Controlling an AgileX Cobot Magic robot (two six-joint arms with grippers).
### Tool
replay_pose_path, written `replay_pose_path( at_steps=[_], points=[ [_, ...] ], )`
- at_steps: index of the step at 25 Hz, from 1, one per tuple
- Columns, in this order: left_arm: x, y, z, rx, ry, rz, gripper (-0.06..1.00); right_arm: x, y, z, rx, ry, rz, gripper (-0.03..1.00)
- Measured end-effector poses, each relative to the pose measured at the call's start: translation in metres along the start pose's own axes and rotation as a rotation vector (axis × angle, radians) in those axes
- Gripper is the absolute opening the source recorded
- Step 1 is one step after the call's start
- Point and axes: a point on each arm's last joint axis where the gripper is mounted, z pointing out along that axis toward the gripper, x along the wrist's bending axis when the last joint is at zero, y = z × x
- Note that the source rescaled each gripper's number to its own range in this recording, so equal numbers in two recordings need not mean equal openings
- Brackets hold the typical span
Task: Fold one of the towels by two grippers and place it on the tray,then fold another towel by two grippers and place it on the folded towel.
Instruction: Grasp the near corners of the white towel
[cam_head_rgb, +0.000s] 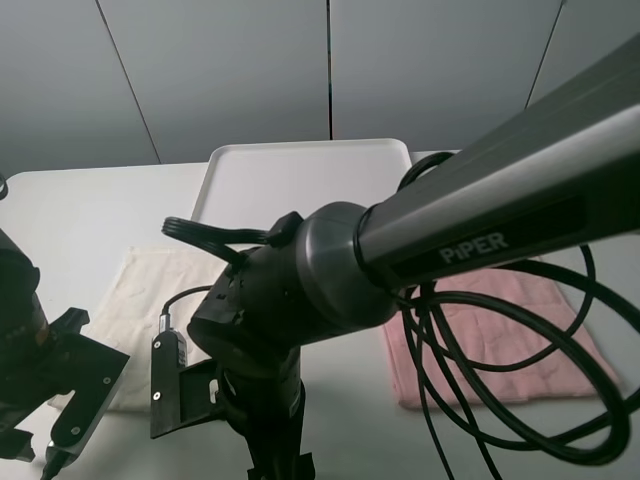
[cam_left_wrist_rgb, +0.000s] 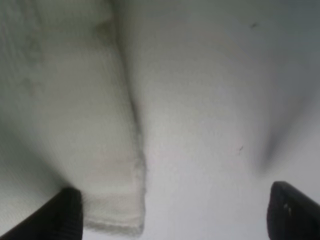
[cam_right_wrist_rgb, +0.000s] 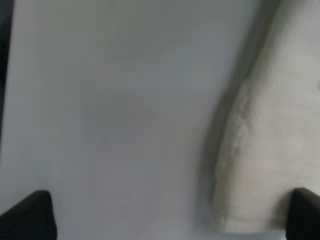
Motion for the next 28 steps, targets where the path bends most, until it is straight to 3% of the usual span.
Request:
replay_pose_path(
  at_steps=[2, 8, 25, 28],
  points=[
    [0.0, 0.0, 0.0, 0.0, 0.0, 0.0, 0.96, 0.0, 0.0, 0.0, 0.0, 0.0, 0.0, 1.0],
    [0.0, 0.0, 0.0, 0.0, 0.0, 0.0, 0.96, -0.003, 0.007, -0.004, 0.006, 0.02, 0.018, 0.85],
    [0.0, 0.0, 0.0, 0.0, 0.002, 0.0, 0.96, -0.01, 0.017, 0.004, 0.05, 0.044, 0.013, 0.84],
    [0.0, 0.0, 0.0, 0.0, 0.002, 0.0, 0.96, -0.011, 0.016, 0.004, 0.055, 0.034, 0.001, 0.76]
  ],
)
